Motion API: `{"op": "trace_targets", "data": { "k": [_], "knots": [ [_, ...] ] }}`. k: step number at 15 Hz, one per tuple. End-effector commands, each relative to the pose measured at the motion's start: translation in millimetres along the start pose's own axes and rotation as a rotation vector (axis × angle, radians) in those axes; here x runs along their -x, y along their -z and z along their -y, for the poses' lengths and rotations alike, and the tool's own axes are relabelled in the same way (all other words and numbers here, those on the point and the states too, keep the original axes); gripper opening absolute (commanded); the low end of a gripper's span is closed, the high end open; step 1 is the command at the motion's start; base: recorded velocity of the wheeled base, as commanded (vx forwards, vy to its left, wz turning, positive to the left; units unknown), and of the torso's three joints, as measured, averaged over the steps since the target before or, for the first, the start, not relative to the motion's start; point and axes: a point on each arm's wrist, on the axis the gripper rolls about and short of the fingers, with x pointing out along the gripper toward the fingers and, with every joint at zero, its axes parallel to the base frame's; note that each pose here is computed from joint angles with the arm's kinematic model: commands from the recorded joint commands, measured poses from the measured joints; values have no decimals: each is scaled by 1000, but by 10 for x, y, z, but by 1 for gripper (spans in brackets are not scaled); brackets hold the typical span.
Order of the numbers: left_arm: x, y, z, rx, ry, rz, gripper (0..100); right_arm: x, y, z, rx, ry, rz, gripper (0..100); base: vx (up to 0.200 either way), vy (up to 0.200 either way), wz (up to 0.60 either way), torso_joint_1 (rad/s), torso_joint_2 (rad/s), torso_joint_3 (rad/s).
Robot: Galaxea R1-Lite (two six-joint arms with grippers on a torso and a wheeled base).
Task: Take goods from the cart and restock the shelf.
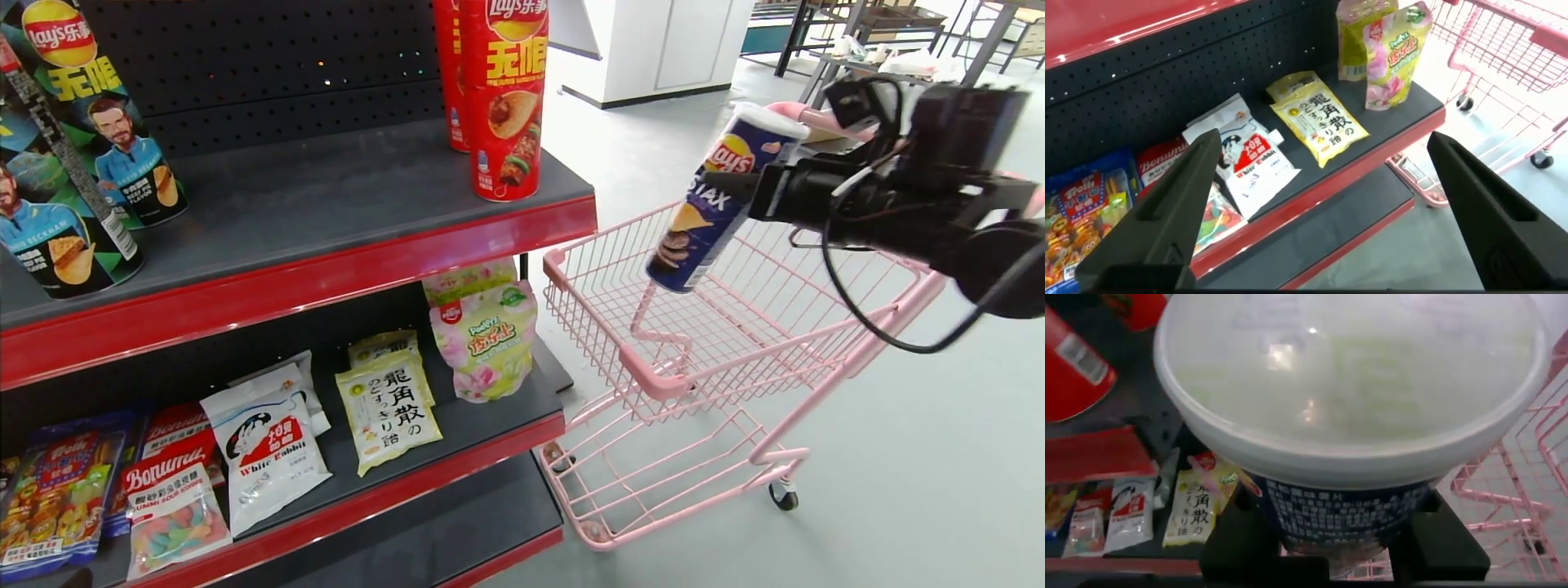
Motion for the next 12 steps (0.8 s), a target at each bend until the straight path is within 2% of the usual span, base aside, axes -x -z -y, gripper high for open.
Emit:
{"op": "trace_targets", "data": {
  "k": [1, 2, 4, 5, 6, 8, 9, 10, 12],
  "knots": [
    [-10, -18, -3, 1, 6, -3, 100, 1196, -289, -578, 16, -33, -11, 0, 0, 0, 0, 0, 0, 0],
    [-21, -23, -6, 2, 5, -9, 100, 1426, -265, -699, 24, -51, -52, 0, 0, 0, 0, 0, 0, 0],
    [-25, -45, -10, -9, -1, -8, 100, 1748, -147, -789, 86, -43, -159, 0, 0, 0, 0, 0, 0, 0],
    [-44, -56, -16, -39, 0, -17, 100, 1965, -29, -819, 195, -4, -239, 0, 0, 0, 0, 0, 0, 0],
    [-55, -68, -20, -51, 3, -22, 100, 2048, 58, -832, 234, 0, -266, 0, 0, 0, 0, 0, 0, 0],
    [-81, -89, -28, -60, 5, -31, 100, 2161, 213, -897, 261, -51, -284, 0, 0, 0, 0, 0, 0, 0],
    [-85, -93, -29, -64, 6, -32, 100, 2181, 223, -914, 264, -63, -281, 0, 0, 0, 0, 0, 0, 0],
    [-88, -102, -30, -89, 6, -32, 100, 2210, 200, -920, 272, -45, -267, 0, 0, 0, 0, 0, 0, 0],
    [-90, -102, -31, -94, 5, -34, 100, 2212, 251, -921, 259, -76, -272, 0, 0, 0, 0, 0, 0, 0]
  ]
}}
